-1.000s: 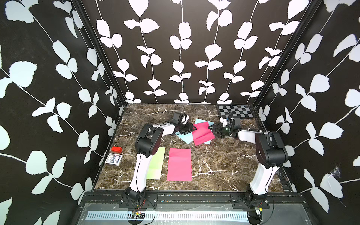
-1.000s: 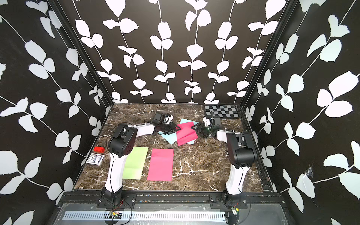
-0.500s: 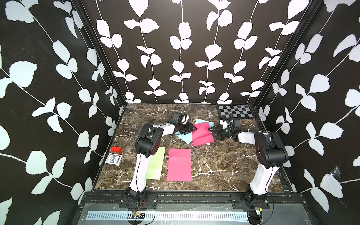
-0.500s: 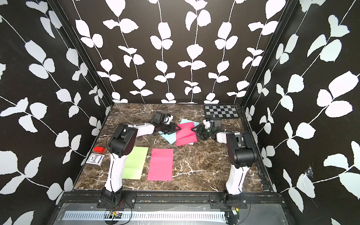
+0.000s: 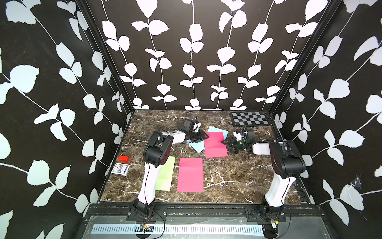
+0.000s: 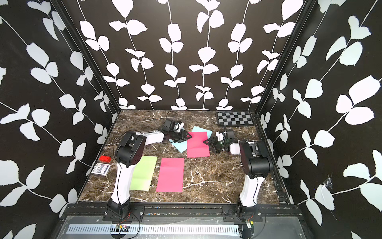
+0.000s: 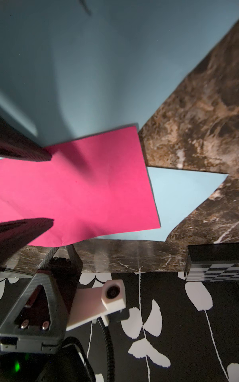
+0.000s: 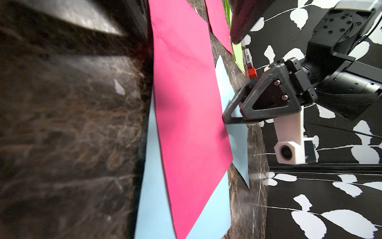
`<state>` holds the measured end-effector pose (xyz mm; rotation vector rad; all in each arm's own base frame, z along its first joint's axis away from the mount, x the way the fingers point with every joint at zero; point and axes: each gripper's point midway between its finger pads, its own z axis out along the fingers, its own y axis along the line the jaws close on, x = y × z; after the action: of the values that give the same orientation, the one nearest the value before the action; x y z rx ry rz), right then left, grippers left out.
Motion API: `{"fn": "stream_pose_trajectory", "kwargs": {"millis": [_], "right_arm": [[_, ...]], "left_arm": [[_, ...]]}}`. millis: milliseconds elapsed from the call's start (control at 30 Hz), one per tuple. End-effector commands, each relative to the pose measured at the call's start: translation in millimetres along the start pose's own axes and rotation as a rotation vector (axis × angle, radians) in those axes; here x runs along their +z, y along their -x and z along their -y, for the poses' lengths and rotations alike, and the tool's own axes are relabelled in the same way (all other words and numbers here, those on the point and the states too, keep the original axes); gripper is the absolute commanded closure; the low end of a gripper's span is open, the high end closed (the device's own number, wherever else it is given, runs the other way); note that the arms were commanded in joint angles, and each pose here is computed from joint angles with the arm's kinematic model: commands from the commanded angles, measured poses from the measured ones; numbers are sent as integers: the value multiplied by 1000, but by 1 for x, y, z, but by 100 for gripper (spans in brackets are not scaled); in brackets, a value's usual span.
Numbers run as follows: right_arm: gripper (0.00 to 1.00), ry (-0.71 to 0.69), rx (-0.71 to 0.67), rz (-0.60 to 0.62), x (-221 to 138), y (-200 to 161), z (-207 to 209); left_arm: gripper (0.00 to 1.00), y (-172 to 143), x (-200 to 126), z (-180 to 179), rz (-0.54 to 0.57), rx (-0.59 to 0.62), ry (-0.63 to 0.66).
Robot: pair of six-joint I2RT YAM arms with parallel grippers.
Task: Sort the scattered colored papers by color
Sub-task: Pick up the colored paper from the center of the board.
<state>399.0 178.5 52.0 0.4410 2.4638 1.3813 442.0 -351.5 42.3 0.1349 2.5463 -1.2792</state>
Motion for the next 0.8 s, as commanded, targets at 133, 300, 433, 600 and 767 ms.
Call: {"fn": "stream_pose_trajectory", "kwargs": {"millis": [133, 300, 433, 600, 767], "right_arm": [[41, 78, -57, 6, -7, 2, -32], [40, 82, -53, -19, 4, 2, -33], [40, 71, -38, -28, 12, 4, -27], [41, 69, -53, -35, 17, 9, -27], [44, 14, -82, -71, 21, 14, -21]], "left_arm": [[53, -15, 8, -18, -46, -28, 48], [53, -14, 8, -17, -46, -27, 44], [53, -15, 8, -17, -49, -27, 43], [52, -16, 8, -17, -55, -22, 40], [53, -17, 8, -16, -62, -20, 36]]}}
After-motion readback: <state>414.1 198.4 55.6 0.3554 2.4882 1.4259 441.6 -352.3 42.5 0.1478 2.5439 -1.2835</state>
